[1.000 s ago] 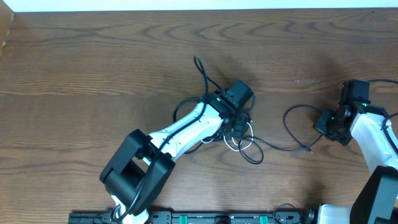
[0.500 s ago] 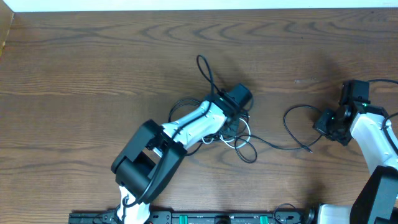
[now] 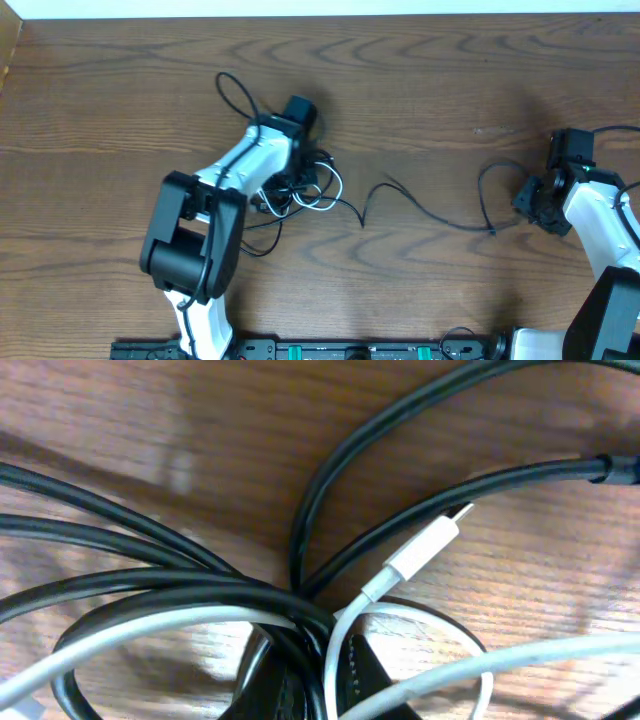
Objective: Untangle cables
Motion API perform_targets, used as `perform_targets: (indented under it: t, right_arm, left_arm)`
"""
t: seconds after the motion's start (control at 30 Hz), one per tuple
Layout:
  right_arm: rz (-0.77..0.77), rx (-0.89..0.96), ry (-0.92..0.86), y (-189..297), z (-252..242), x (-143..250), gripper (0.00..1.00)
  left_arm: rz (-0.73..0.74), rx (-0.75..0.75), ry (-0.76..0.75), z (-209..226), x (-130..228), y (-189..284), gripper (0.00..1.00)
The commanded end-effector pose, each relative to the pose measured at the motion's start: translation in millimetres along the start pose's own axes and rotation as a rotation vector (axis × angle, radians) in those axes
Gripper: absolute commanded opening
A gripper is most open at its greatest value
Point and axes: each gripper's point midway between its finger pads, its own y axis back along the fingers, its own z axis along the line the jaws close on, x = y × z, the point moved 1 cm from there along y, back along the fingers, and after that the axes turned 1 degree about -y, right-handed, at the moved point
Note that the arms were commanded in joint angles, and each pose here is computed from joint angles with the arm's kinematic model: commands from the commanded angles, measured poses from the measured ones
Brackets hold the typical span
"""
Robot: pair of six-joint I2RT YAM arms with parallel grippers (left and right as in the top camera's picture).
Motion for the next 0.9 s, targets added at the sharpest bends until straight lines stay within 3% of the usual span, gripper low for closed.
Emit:
perform_targets:
  t: [0.0, 0.07, 0.1, 0.2, 0.3, 0.7, 0.87]
  right_arm:
    - [0.047, -0.169, 0.046, 2.6, 27.1, 4.7, 0.84]
    - [0.088, -0.356, 0.125, 11.0, 56.2, 12.1, 0.97]
    - [0.104, -0.417, 0.142, 15.0, 65.1, 15.1, 0.97]
    - [0.174, -0.901, 0.408, 64.1, 125.7, 47.4, 0.99]
    - [0.201, -1.038, 0.507, 83.8, 143.8, 66.0, 0.99]
    - [0.328, -1.055, 0.863, 104.0, 190.9, 163.9, 0.98]
    - [0.272, -0.837, 0.946, 85.0, 199.4, 189.0, 0.96]
  left_arm:
    - [0.044, 0.067, 0.028, 0.2, 4.5, 2.1, 0.08]
    - [0.041, 0.069, 0.025, -0.1, 3.9, 2.1, 0.08]
    - [0.041, 0.069, 0.025, -0.3, 3.8, 2.1, 0.08]
    - [0.041, 0.069, 0.025, -0.3, 4.0, 2.1, 0.08]
    - [0.041, 0.069, 0.025, -0.3, 3.9, 2.1, 0.08]
    - [0.041, 0.069, 0.025, -0.3, 3.9, 2.1, 0.08]
    - [0.041, 0.069, 0.025, -0.3, 3.9, 2.1, 0.08]
